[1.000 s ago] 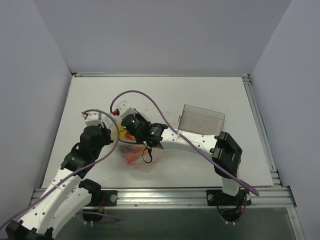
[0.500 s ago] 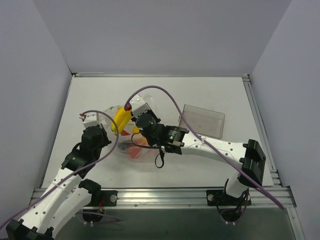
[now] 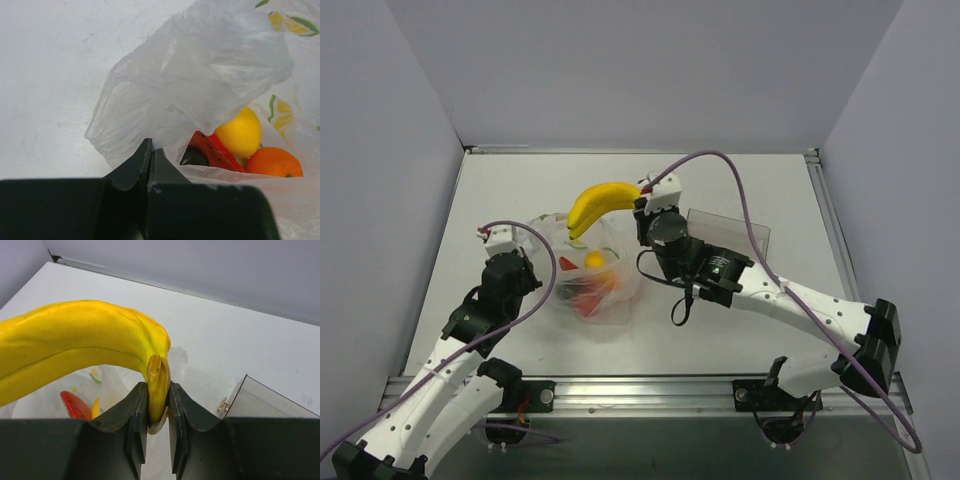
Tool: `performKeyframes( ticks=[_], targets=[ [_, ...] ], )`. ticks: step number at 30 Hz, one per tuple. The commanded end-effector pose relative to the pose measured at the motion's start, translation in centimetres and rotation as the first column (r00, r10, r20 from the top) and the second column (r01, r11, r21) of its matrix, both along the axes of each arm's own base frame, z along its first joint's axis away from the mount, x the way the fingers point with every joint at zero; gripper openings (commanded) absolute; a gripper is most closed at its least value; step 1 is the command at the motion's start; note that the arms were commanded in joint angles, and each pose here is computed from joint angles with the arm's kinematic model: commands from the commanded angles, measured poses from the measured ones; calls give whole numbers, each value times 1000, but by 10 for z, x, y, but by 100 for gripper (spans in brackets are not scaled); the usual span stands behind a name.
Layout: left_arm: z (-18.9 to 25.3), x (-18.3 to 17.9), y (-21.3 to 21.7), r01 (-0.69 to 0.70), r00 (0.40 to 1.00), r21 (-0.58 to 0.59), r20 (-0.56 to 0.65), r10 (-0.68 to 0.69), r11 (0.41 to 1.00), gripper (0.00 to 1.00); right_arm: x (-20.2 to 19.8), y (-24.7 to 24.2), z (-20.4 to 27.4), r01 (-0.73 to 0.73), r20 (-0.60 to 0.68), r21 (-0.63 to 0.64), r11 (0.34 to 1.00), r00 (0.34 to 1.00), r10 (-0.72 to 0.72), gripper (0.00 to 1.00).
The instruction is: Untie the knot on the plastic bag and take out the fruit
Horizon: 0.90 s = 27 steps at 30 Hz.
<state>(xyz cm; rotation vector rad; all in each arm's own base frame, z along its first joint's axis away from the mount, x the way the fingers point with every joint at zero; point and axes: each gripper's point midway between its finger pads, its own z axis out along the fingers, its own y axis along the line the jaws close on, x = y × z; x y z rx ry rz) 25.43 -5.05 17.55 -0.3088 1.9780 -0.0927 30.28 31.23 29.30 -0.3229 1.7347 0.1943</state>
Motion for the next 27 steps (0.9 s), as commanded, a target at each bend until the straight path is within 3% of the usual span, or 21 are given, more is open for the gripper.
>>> performKeyframes(
  ticks=[1, 8, 16, 27],
  targets=[
    [8, 6, -4, 8, 1000, -19, 25, -7, 1000, 0, 0, -36, 66, 51, 73, 268, 962, 995, -73, 0],
    [6, 8, -8, 23, 1000, -22, 16, -23, 999, 0, 8, -137, 36, 263, 84, 185, 947, 956, -282, 0],
    [3, 9, -12, 44, 999, -27, 4, -44, 999, 0, 16, -234, -68, 490, -87, 68, 869, 870, -485, 0],
    [4, 10, -13, 55, 998, -29, 10, -55, 998, 0, 42, -272, -148, 575, -264, -46, 817, 782, -565, 0]
  ],
)
